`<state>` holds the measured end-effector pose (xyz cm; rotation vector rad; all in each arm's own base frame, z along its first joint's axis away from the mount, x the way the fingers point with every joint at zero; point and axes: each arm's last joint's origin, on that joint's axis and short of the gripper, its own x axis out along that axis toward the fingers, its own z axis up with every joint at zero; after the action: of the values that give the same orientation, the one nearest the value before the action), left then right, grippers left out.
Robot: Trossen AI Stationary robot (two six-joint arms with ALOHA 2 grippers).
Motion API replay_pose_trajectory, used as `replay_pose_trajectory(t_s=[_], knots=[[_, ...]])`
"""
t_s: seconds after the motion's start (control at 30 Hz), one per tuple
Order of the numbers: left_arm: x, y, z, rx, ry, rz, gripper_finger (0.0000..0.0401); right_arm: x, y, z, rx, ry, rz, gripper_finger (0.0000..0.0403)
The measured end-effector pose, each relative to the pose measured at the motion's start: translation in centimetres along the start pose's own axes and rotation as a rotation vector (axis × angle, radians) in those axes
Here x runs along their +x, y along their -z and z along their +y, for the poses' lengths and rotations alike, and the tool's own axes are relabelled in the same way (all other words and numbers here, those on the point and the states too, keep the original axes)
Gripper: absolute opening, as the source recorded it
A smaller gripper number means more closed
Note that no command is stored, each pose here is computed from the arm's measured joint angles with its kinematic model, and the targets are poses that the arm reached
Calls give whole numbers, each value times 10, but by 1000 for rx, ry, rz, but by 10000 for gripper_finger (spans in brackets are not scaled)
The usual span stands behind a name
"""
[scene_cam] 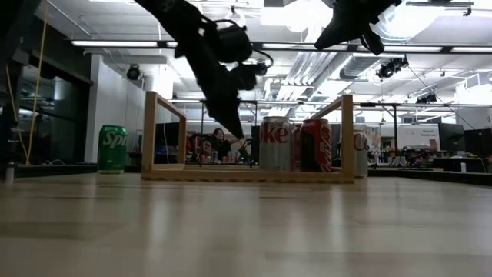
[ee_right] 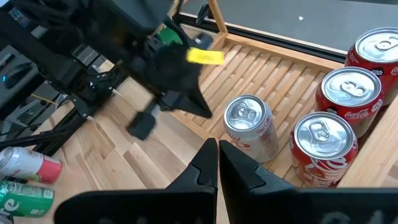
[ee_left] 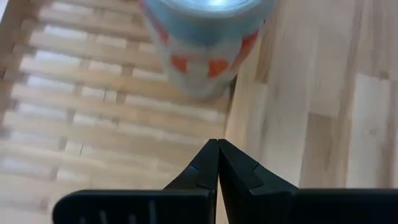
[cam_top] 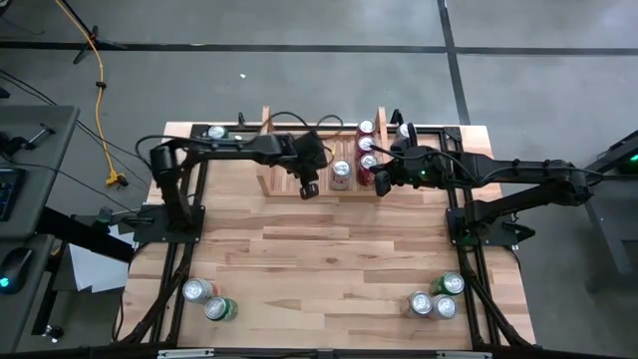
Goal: Place canned beverage on shelf
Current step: Put the top left red-silver soda can on the shelf
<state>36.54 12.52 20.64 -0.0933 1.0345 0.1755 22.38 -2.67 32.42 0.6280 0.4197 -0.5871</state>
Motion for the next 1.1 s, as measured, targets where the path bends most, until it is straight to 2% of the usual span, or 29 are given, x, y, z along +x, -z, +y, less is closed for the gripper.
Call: replay_pose_trajectory(t_s=[0.23,0.67,1.1], knots=[[31,-7,1,34,4,61,0,0,0,0,3,0,-1,1],[63,-7,-5,45,27,86,0,0,-1,1,16,-6,-12,1],[68,-19,-16,52,-24,-34,0,0,-1,1,17,-11,-12,1]])
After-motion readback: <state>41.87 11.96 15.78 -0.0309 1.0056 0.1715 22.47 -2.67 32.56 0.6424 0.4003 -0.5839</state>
